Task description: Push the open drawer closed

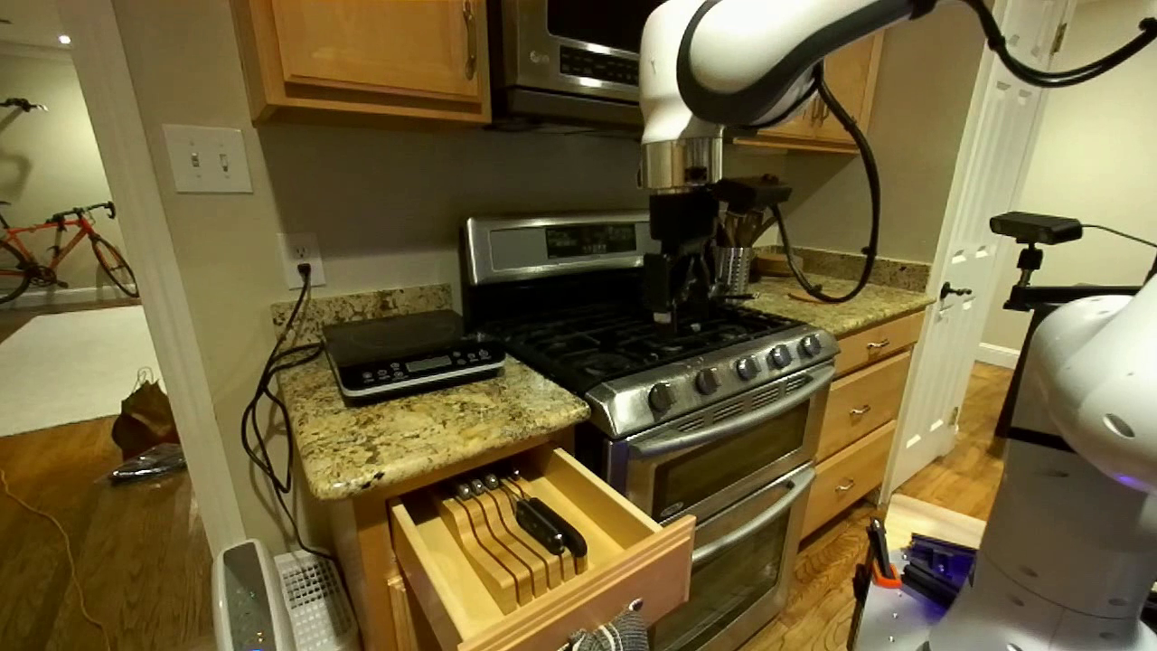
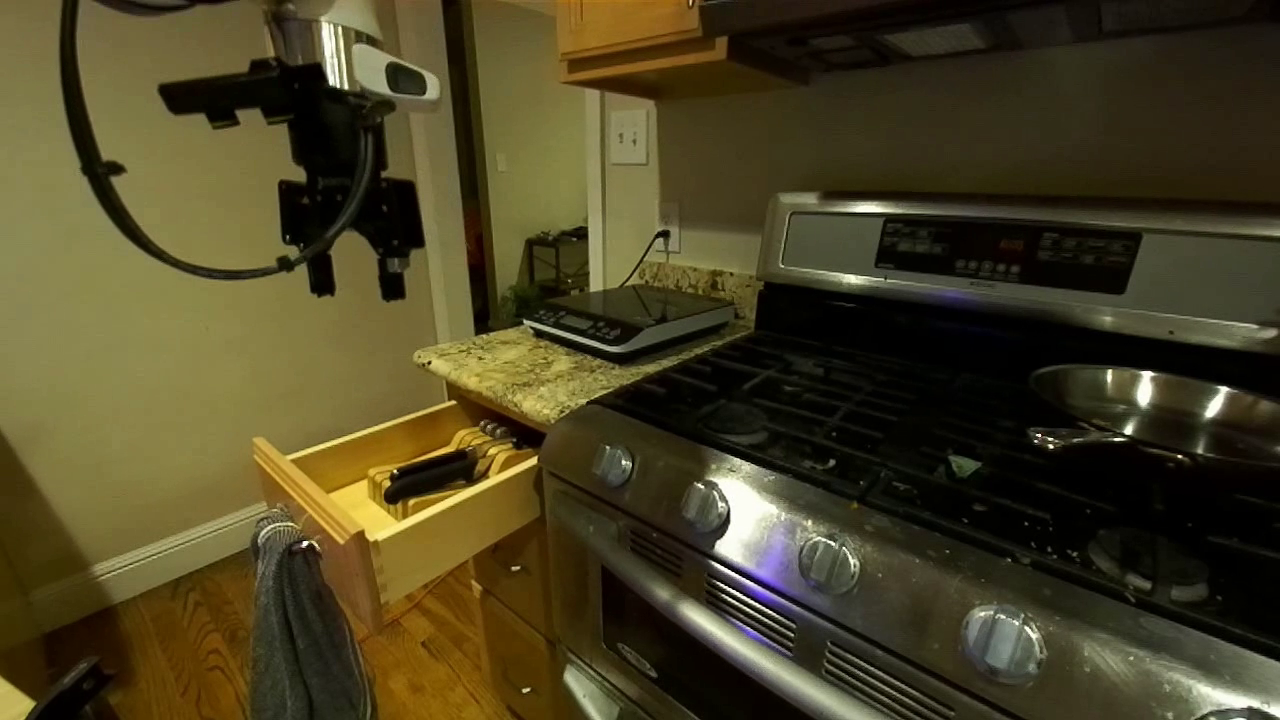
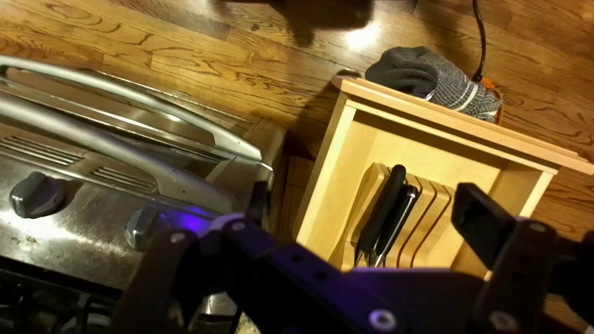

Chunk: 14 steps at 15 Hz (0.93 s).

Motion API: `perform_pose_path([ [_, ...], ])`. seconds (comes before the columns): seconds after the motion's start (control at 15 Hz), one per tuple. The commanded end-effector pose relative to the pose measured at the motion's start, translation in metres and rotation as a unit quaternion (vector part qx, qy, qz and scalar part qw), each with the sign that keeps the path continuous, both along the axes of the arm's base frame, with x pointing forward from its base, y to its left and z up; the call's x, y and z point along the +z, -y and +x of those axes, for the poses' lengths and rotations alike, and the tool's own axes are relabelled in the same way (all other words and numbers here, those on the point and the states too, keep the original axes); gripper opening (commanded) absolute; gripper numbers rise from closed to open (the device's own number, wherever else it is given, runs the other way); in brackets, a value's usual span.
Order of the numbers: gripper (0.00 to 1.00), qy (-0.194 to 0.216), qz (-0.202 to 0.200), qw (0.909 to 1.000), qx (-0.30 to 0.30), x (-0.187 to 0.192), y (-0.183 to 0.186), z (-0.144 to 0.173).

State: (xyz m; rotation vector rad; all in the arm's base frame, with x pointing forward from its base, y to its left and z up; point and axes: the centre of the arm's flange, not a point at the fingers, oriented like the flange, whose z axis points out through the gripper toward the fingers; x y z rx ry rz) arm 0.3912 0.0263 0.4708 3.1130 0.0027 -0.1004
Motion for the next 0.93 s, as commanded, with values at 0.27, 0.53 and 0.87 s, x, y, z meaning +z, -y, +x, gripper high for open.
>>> perform_pose_path([
  [0.27, 1.00, -0.005, -0.006, 0.9999, -0.007, -0.010, -0.007, -0.003],
  [0.53, 1.00, 0.000, 0.002, 0.9998, -0.021, -0.033, -0.016, -0.003],
  [0.87, 1.00, 0.025, 0.029, 0.9946, -0.097, -0.081, -0.035, 0.000],
])
